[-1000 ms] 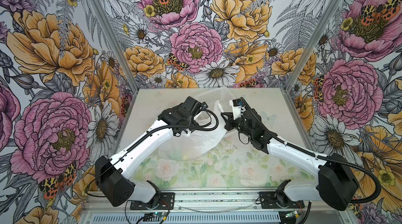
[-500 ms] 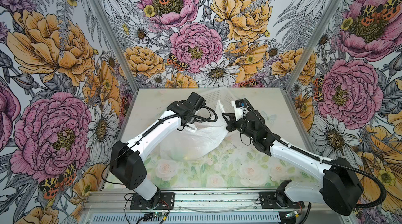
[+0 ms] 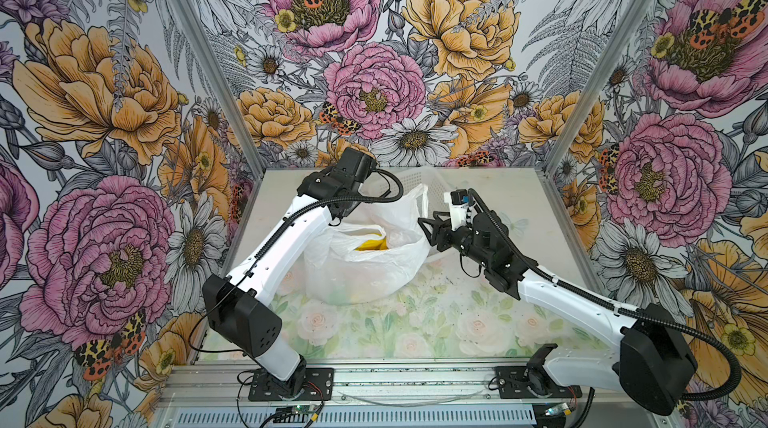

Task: Untie the knot of the plastic bag and take out the fruit

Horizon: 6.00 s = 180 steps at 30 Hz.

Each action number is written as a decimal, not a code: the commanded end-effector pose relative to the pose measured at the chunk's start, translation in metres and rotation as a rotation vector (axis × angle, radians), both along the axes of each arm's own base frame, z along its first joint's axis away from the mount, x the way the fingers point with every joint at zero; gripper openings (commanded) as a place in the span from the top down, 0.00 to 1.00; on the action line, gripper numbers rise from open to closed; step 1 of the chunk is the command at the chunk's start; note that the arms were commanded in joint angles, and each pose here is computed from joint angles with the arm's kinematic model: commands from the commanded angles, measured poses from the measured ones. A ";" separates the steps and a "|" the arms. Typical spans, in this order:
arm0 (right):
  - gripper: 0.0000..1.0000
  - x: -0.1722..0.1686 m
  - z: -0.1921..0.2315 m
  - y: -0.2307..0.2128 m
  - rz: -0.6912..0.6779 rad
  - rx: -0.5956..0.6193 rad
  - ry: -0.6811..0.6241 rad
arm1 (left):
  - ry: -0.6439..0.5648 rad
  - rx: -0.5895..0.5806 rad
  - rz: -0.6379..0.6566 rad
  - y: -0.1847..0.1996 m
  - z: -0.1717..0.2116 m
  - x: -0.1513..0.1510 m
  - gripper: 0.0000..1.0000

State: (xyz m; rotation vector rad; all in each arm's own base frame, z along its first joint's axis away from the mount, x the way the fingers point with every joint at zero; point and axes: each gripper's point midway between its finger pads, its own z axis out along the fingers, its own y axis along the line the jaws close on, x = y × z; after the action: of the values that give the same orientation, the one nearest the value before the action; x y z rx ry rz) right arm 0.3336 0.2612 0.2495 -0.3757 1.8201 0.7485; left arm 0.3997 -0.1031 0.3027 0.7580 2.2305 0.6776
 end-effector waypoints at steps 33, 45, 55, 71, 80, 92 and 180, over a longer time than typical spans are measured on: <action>0.16 0.011 0.001 -0.021 -0.070 -0.008 -0.026 | -0.243 -0.197 0.102 0.012 0.092 0.040 1.00; 0.01 0.006 -0.005 0.005 0.075 -0.026 0.006 | -0.065 -0.336 -0.035 -0.035 0.031 -0.027 1.00; 0.03 -0.034 0.015 0.034 0.285 0.037 -0.089 | -0.018 -0.365 -0.035 -0.032 -0.007 -0.034 1.00; 0.17 -0.027 -0.015 0.086 0.272 -0.187 -0.061 | 0.019 -0.463 -0.032 -0.030 -0.010 -0.032 1.00; 1.00 0.001 -0.010 0.057 0.023 -0.176 -0.029 | -0.015 -0.334 0.026 -0.022 -0.022 -0.049 0.66; 1.00 0.008 -0.001 -0.012 -0.267 -0.184 -0.068 | 0.026 -0.234 0.159 0.010 -0.059 -0.048 0.65; 0.63 0.023 -0.094 0.135 0.006 -0.185 0.001 | -0.158 -1.037 0.293 -0.004 -0.051 -0.101 1.00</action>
State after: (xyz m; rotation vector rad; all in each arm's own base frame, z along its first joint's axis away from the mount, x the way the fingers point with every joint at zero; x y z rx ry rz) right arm 0.3589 0.3997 0.1401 -0.5172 1.9622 0.5219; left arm 0.2956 -0.1119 0.2491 -0.1255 2.1820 -0.3336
